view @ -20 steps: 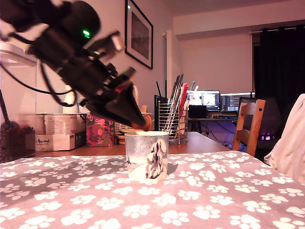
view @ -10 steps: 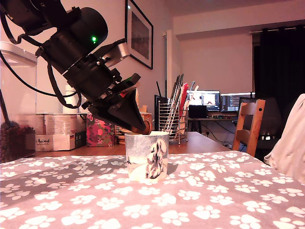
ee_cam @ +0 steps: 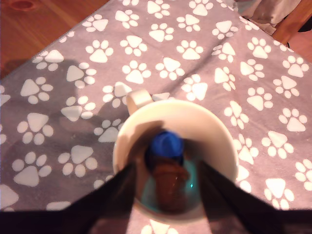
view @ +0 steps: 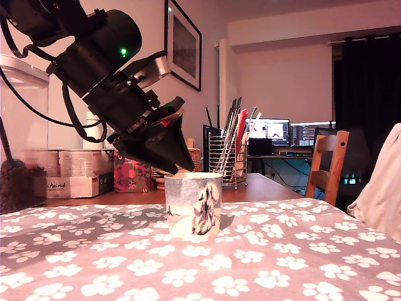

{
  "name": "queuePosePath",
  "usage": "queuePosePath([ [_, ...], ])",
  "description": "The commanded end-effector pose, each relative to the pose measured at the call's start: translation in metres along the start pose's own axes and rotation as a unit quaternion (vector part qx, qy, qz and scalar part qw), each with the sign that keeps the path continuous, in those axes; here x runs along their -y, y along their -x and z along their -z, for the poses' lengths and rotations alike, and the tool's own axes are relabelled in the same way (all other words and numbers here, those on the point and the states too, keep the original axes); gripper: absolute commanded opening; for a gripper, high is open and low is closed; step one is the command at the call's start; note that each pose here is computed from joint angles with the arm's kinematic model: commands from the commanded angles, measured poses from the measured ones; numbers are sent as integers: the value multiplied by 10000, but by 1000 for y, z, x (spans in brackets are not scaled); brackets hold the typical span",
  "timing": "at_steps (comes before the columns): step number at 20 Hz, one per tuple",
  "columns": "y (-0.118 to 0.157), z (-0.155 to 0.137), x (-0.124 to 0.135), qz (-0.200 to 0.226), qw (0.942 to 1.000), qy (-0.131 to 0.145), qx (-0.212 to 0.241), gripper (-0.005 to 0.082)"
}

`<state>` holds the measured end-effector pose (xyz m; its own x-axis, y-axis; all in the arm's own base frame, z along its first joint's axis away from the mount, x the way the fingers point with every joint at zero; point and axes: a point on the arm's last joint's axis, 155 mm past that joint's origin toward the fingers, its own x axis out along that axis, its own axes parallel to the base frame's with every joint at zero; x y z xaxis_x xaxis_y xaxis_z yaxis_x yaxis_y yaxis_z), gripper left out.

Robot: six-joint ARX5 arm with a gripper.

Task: Pick up the coffee capsules on the table and drop them inside the coffee cup

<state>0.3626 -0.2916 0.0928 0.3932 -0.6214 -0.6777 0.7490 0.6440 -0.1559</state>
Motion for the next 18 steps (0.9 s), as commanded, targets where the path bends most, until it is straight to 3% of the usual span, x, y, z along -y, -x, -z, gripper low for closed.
queuePosePath([
  [1, -5, 6, 1, 23, 10000, -2, -81, 377],
  [4, -5, 5, 1, 24, 10000, 0, -74, 371],
  [6, -4, 4, 1, 24, 10000, 20, -54, 309],
  [10, 2, -4, 3, 31, 10000, -15, 59, -18],
  [18, 29, -28, 9, -3, 9990, -151, 425, -22],
])
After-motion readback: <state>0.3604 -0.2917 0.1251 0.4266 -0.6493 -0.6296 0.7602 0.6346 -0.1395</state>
